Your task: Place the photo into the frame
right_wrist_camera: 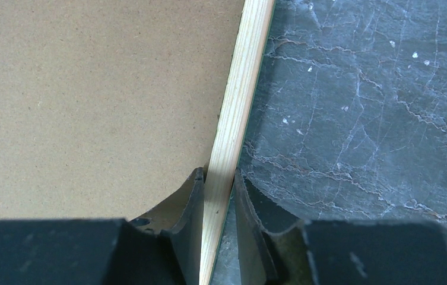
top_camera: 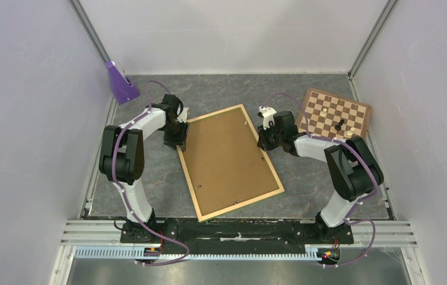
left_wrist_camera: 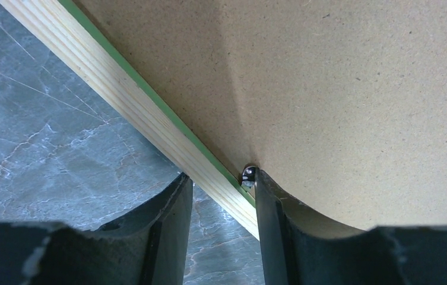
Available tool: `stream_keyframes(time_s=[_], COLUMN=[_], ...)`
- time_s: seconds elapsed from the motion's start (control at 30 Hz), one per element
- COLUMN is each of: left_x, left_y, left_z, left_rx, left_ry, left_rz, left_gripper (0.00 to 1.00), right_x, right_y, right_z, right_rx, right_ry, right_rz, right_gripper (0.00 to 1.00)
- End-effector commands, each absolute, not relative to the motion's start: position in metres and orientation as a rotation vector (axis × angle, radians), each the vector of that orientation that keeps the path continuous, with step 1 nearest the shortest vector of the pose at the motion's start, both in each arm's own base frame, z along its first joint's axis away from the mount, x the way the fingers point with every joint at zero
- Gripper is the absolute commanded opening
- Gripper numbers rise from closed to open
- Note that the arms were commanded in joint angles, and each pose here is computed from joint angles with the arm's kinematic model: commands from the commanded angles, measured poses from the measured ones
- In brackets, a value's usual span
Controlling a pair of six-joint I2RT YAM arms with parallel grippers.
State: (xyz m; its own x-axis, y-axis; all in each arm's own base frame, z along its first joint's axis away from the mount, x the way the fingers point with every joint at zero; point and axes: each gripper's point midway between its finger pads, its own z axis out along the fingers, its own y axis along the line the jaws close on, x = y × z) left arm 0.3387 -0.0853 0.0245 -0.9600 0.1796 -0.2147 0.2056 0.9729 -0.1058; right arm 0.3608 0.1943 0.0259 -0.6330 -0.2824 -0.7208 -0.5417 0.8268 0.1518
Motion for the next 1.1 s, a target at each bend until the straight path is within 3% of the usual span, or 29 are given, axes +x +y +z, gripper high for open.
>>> stream_keyframes(time_s=[0.0, 0.47, 0.7, 1.07], left_x=[0.340, 0.339, 0.334, 0.330], left_y=[-0.085, -0.085, -0.089, -0.091], left_z=[0.026, 0.026, 0.028, 0.024], left_rx=[0.415, 0.533, 0.609, 0.621], left_ry=[2.879, 2.864, 2.868, 2.895], left_rz=[-0.188, -0.188, -0.186, -0.192], left_gripper=[0.47, 0.35, 0.44, 0.48], right_x=[0.353, 0.354, 0.354, 0.354], right_y=[0.193, 0.193, 0.193, 0.194], right_z=[0.009, 0.009, 0.007, 0.009], right_rx=[-0.628, -0.626, -0.628, -0.628], right_ry=[2.332, 2.334, 2.338, 2.332], right_rz=[0.471, 0.468, 0.471, 0.472], right_gripper=[0.24, 0.24, 0.24, 0.24])
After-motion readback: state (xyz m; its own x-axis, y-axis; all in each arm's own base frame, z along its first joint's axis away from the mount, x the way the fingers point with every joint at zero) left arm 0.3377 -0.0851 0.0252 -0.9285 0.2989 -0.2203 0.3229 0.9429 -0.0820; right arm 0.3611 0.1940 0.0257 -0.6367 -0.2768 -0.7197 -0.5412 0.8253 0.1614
